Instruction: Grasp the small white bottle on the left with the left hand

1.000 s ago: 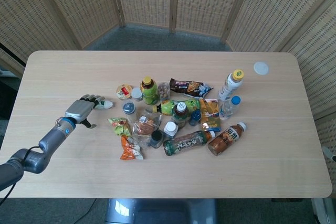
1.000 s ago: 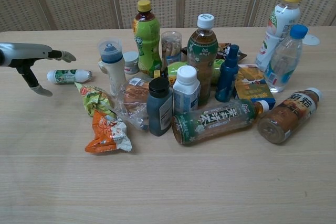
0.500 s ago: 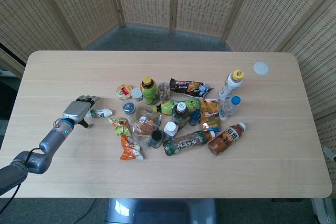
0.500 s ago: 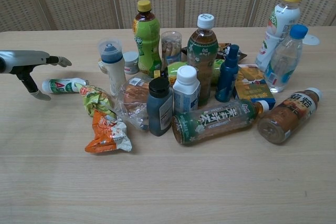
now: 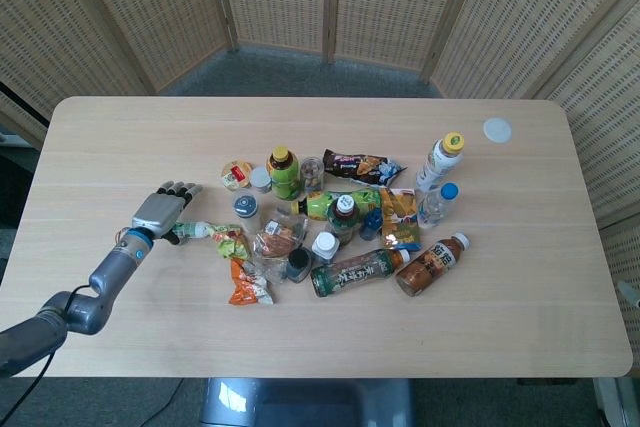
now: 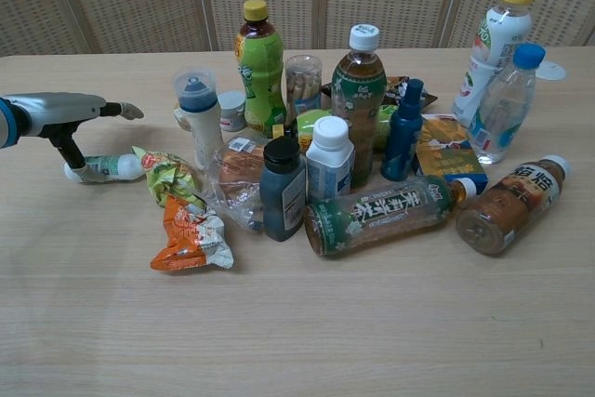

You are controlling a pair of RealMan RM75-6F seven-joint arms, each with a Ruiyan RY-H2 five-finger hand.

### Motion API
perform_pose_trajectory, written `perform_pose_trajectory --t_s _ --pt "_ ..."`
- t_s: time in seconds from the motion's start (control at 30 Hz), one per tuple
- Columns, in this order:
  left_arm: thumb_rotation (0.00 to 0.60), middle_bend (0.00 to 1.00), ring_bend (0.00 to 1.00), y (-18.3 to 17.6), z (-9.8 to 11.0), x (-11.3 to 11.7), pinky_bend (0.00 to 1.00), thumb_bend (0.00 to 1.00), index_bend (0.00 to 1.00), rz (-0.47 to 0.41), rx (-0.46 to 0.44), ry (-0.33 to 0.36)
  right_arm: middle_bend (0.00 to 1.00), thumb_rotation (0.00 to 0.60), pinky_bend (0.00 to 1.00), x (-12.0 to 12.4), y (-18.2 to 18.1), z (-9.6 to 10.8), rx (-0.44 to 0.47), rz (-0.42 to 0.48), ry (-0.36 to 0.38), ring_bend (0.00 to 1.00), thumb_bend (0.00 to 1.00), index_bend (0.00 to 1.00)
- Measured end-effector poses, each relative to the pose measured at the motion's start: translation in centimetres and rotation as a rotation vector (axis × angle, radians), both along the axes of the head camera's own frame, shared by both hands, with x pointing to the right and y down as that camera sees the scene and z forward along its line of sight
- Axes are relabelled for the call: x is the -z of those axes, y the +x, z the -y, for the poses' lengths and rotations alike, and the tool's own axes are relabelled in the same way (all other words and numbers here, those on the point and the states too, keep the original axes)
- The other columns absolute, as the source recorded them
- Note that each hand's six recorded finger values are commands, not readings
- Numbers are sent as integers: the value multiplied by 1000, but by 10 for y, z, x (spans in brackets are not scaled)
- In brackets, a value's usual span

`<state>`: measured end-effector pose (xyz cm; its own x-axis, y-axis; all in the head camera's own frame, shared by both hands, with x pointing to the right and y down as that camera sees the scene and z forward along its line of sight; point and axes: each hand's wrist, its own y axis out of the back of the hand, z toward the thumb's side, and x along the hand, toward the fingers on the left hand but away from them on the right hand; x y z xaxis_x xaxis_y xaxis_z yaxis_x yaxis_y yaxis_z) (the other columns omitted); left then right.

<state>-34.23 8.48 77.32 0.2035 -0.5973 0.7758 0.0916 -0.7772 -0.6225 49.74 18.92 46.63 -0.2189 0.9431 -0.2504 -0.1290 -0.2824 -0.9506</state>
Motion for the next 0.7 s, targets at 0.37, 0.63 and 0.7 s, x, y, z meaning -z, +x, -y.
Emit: perform_pose_trajectory --t_s 0.37,0.63,0.7 --pt "600 236 214 7 -9 -2 0 262 214 11 -47 6 0 512 0 1 2 -3 -11 8 8 0 27 0" --pt "600 338 326 9 -10 0 9 262 314 0 -51 55 0 512 0 2 3 -4 -15 10 13 0 27 0" --pt "600 348 336 9 -10 0 13 262 324 2 -57 56 0 514 0 3 3 -4 -15 10 15 0 26 0"
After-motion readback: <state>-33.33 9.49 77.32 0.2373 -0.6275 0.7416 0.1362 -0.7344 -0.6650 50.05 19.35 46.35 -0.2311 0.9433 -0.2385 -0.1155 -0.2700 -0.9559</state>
